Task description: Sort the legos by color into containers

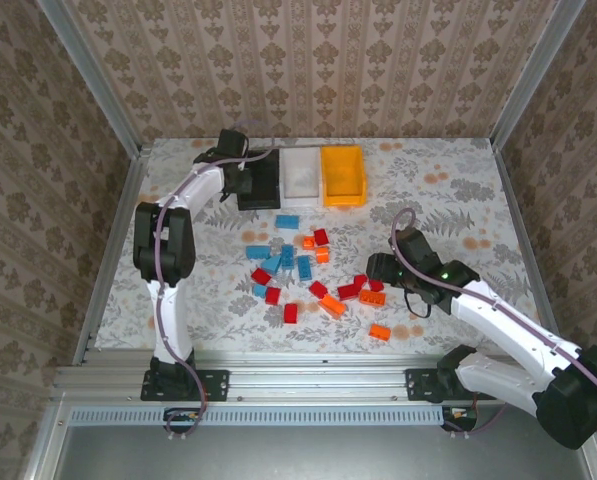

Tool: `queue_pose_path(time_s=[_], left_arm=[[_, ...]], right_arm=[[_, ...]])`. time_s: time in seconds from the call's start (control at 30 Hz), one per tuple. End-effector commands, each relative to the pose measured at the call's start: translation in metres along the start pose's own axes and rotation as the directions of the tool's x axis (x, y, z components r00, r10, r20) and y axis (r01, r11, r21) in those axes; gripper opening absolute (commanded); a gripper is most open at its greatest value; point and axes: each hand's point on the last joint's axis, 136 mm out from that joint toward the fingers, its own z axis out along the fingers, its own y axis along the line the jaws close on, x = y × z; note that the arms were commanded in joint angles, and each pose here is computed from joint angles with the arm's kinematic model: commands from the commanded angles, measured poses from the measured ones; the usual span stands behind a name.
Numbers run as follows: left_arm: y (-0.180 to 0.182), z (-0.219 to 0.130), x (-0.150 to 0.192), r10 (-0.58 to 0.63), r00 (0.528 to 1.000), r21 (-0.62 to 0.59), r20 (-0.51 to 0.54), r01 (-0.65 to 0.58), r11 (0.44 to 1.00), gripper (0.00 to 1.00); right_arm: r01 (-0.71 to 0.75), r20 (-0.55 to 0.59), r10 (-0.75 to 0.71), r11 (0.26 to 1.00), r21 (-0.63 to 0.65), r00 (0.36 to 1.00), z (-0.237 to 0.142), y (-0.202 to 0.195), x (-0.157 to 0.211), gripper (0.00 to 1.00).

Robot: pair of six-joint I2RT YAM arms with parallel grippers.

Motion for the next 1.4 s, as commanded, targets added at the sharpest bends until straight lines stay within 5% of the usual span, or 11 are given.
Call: queue_pose_path(time_s=[0.0, 0.3, 0.43, 0.53, 0.93, 1.37], left_arm=[[0.0, -0.007, 0.013, 0.042, 0.999, 0.0, -0.025, -0.042, 0.999, 0.2], [-0.006, -0.044, 0.005, -0.011, 1.0, 0.056, 0.009, 0.01, 0.998, 0.91], [-0.008, -0.084, 0.009, -0.09, 0.995, 0.111, 0.05, 0.084, 0.99, 0.99], [-0.012, -0.115, 0.025, -0.175, 0.979, 0.181, 0.101, 0.155, 0.971, 1.0], [-0.029, -0.144, 0.147, -0.349, 0.935, 0.358, 0.06, 0.306, 0.882, 1.0], [-0.041, -0.151, 0.18, -0.345, 0.939, 0.406, 0.021, 0.307, 0.861, 1.0]], right_arm=[[-0.02, -0.034, 0.022, 0.997, 0.07, 0.999, -0.001, -0.015, 0.018, 0.68], [-0.002, -0.076, 0.016, 0.983, 0.184, 0.997, -0.013, -0.028, 0.062, 0.74], [-0.05, -0.068, 0.066, 0.975, 0.217, 0.996, -0.018, -0.037, 0.086, 0.82], [-0.076, -0.077, 0.093, 0.976, 0.203, 0.993, -0.014, -0.035, 0.102, 0.91], [-0.135, -0.132, 0.165, 0.968, 0.212, 0.977, 0.004, -0.021, 0.134, 0.86], [-0.147, -0.124, 0.184, 0.954, 0.26, 0.975, 0.013, -0.013, 0.142, 0.75]])
